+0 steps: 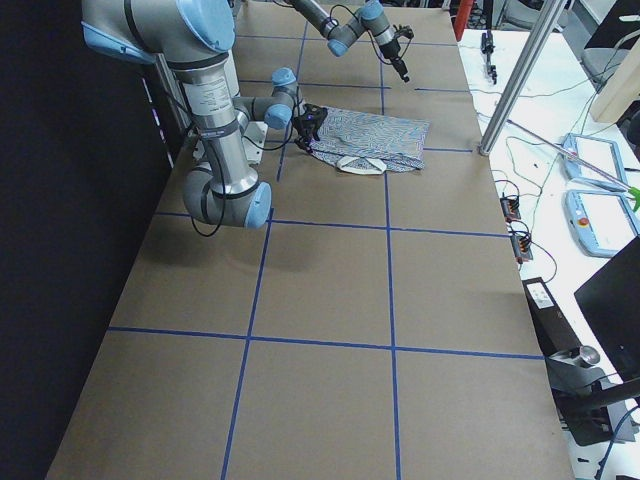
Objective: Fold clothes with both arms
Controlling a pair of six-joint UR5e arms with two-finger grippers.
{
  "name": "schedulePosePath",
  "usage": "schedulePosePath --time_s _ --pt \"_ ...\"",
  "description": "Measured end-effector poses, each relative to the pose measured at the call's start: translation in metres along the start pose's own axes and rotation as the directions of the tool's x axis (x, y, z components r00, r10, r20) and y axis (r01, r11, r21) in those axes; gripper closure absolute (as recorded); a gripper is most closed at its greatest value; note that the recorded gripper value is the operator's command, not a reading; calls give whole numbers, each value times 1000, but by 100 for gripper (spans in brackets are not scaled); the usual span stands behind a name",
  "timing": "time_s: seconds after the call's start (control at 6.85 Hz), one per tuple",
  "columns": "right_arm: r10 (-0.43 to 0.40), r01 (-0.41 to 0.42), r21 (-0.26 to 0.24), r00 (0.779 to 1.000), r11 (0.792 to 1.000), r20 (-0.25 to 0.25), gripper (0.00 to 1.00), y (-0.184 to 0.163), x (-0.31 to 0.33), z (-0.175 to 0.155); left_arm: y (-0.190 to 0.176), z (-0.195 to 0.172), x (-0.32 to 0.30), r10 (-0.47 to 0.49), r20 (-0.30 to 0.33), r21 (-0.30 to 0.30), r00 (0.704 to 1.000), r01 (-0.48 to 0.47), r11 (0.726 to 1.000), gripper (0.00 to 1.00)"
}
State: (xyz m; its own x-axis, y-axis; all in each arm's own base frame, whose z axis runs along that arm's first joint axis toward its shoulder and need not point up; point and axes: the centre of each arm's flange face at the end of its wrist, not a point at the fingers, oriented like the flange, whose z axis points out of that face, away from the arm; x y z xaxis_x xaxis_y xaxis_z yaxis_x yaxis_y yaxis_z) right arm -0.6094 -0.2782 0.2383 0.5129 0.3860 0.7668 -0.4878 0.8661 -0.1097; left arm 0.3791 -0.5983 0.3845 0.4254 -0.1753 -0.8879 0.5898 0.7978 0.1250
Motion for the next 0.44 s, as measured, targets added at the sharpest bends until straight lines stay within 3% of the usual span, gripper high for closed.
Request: schedulePosePath --time_s 0.44 --pt "7 -7 -5 1000 1000 1 41 4 -1 1 0 1 0 3 1 1 1000 -3 1000 46"
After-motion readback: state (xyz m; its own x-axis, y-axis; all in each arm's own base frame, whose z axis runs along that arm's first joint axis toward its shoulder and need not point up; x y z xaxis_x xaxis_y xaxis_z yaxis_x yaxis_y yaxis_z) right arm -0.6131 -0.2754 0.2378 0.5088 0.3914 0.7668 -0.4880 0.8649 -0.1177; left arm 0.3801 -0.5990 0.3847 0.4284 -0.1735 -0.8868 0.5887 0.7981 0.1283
